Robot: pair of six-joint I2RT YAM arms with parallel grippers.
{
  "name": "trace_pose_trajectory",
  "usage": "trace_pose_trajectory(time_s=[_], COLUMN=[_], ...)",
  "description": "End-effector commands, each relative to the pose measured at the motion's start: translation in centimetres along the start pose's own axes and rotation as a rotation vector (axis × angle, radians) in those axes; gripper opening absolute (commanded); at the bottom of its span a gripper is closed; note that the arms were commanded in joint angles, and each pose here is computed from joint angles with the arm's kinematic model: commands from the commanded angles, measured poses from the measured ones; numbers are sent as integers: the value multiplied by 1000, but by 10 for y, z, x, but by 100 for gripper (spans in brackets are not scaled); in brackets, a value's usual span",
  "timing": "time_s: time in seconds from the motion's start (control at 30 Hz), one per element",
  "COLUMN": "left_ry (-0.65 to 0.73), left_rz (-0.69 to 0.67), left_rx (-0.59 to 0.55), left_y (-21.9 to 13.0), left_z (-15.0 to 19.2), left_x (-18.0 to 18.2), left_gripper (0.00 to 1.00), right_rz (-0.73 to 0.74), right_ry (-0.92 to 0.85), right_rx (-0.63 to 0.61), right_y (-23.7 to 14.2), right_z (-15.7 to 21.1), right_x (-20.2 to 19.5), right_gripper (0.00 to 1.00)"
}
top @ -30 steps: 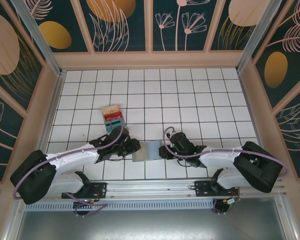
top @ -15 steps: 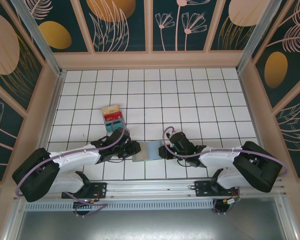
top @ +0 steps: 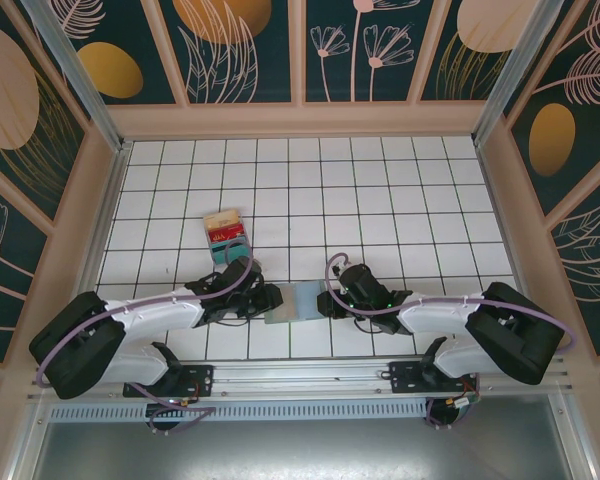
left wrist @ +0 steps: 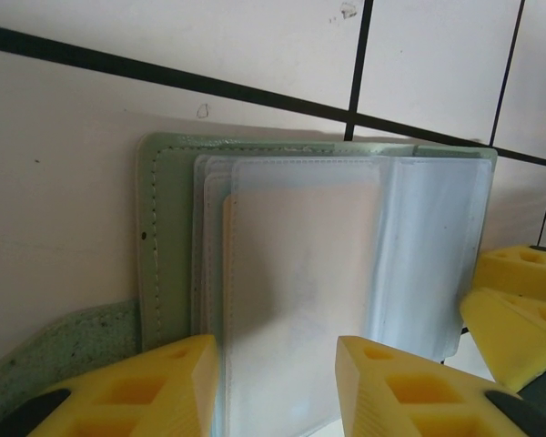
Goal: Take the credit cards out of the card holder
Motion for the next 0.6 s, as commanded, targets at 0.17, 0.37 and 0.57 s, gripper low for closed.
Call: trace_pose_trajectory(time_s=[0.17, 0.37, 0.57], left_ry=[14, 27, 37], left_rz=[39, 82, 123], left_rx=[35, 46, 53], left_y=[3, 3, 1], left_z=[6, 6, 7], left_x=[-14, -27, -38], left_gripper=[41, 43, 47], right_rz=[-3, -4, -3], right_ry=[9, 12, 11], right_rx=[11, 17, 17], right_y=[4, 6, 6], right_z=[-1, -1, -1], right_x=[4, 4, 4], right_gripper=[35, 35, 35])
Point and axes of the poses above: each hand's point on the last joint's axis, 136 mm out from that joint toward the fingers, its own y axis out along the fingers, its own x axis along the line the jaws close on, z = x × y, the point moved 1 cm from there along -y, back along the fingers, and after that the axes turned 9 degrees about -y, right-handed, at the moved point
